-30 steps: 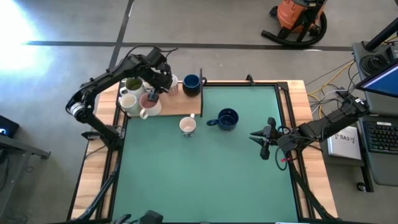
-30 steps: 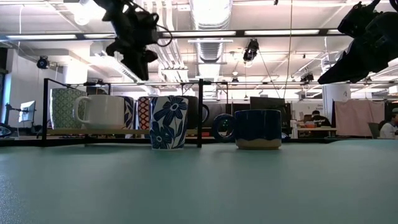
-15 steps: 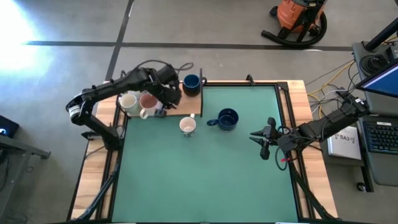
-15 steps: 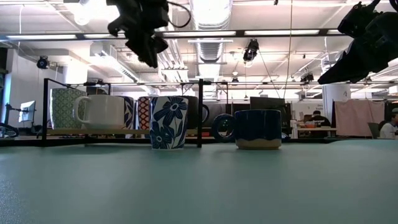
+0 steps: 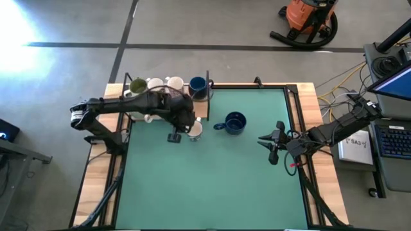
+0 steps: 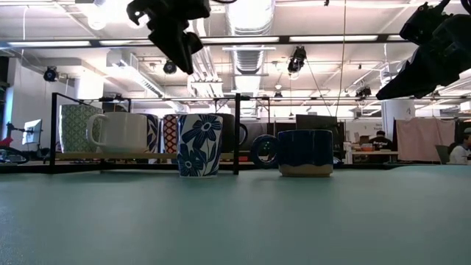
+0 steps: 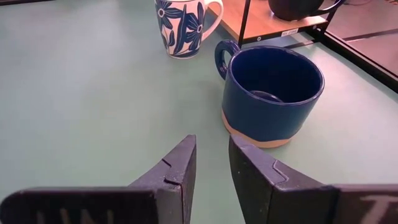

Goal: Place coffee mugs
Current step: Put the blue patterned mug on the shelf

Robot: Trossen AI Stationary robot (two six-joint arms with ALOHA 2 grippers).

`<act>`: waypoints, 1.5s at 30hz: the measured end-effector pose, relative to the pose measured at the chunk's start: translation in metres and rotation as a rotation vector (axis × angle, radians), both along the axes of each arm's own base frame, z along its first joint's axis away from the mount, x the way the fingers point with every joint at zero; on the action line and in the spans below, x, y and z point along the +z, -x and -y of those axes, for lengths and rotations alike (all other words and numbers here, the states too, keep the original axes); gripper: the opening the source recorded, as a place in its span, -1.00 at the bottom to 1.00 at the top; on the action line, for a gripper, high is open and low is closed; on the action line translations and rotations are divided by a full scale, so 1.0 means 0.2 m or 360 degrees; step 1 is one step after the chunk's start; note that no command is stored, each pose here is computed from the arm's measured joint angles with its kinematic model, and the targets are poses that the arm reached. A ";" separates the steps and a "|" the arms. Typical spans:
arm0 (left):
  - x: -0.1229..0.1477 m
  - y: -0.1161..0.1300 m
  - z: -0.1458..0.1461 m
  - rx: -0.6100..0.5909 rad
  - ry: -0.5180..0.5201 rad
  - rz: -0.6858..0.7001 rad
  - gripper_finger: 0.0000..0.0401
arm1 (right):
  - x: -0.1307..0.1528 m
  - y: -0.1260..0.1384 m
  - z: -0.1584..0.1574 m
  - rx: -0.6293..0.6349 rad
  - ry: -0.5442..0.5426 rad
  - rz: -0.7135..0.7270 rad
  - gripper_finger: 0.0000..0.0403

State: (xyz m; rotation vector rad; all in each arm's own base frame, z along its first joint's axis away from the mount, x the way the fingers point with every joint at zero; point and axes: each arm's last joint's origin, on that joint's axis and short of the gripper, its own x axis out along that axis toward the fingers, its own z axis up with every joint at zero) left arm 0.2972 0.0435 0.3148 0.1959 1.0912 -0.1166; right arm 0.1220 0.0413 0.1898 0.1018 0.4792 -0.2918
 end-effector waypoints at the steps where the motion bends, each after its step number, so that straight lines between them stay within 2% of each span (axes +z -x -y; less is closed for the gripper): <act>1: -0.01 -0.01 0.02 -0.0009 -0.0004 0.0015 -0.63 | 0.00 0.00 0.00 0.0001 0.0000 0.0000 -0.57; 12: -0.13 -0.05 0.14 0.0046 0.0087 0.0077 -0.48 | 0.00 0.00 0.00 0.0000 0.0000 0.0000 -0.57; 26: -0.21 -0.09 0.15 0.0077 0.0114 0.0011 -0.27 | 0.00 0.00 0.00 0.0000 0.0000 0.0000 -0.57; 35: -0.31 -0.14 0.14 0.0094 0.0023 -0.0102 -0.27 | 0.00 0.00 0.00 -0.0001 0.0000 0.0001 -0.57; 41: -0.34 -0.16 0.13 0.0158 -0.0113 -0.0125 -0.27 | 0.00 0.00 0.00 0.0000 0.0000 0.0000 -0.57; 45: -0.37 -0.17 0.12 0.0161 -0.0120 -0.0151 -0.27 | 0.00 0.00 0.00 0.0000 0.0000 0.0000 -0.57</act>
